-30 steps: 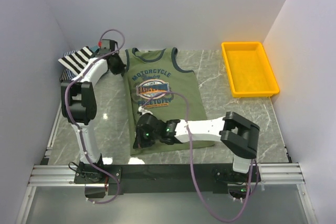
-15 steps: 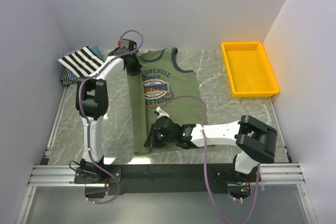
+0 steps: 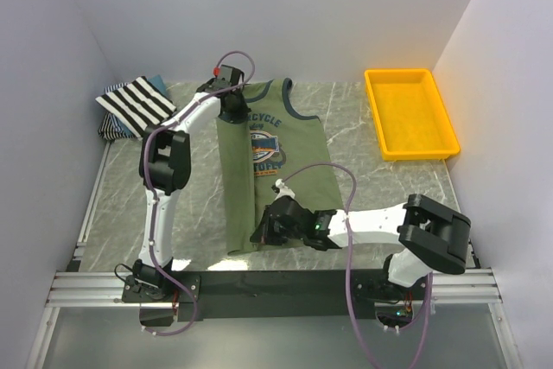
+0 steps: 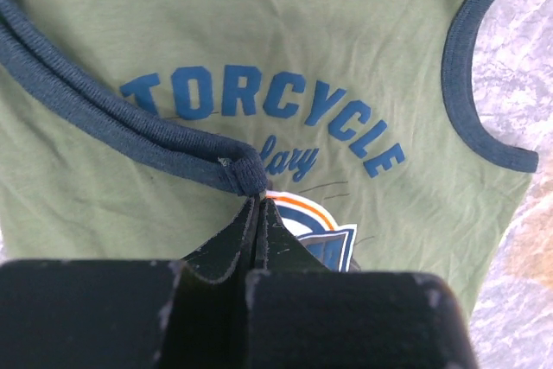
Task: Fold and stack the tank tops
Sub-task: Fold the tank top
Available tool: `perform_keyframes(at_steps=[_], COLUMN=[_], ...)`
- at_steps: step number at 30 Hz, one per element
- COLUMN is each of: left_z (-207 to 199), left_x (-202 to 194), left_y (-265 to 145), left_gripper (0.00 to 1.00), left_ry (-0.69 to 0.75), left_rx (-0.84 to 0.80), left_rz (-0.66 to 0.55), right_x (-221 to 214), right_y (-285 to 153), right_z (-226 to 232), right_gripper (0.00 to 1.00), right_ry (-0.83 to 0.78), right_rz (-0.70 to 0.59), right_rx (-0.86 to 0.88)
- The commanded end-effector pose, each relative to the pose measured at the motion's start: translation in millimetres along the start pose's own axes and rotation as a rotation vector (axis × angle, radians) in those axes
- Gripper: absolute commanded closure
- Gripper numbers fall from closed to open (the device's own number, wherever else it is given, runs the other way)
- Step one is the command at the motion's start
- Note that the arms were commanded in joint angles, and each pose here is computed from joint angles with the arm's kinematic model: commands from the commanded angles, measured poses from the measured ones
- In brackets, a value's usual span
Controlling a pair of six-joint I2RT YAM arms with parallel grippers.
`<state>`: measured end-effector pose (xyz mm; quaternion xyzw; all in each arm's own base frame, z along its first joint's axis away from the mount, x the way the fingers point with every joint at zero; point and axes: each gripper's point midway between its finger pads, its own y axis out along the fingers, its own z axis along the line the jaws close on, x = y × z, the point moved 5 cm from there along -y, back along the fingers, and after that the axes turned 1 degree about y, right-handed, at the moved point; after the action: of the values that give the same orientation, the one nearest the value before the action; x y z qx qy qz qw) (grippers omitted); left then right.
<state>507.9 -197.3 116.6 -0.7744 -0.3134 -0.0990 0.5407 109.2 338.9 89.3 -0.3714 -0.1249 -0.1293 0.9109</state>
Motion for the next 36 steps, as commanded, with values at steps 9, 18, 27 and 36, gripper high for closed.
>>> perform_keyframes(at_steps=[9,18,27,36], left_z=[-20.4,-32.1,-39.1,-33.1], left_x=[11.3,7.7,-0.1,-10.2], left_y=[2.4,5.0,12.1,26.6], left_gripper=[0.99,0.99,0.99,0.99], left_ry=[0.0,0.013,0.023,0.025], left_rx=[-0.017,-0.032,-0.041,-0.031], left_rz=[-0.067,-0.064,-0.051,-0.027], right_x=[11.2,10.7,10.2,11.6], right_y=[-9.5,-13.6,-18.2,-22.0], right_z=[-9.0,-18.5,-29.3,-38.7], right_gripper=[1.0,1.0,1.0,1.0], right_ry=[0.042,0.054,0.075,0.088], right_rz=[-0.07,-0.079,-0.092,-0.109], right_rx=[0.015,0.001,-0.013,-0.041])
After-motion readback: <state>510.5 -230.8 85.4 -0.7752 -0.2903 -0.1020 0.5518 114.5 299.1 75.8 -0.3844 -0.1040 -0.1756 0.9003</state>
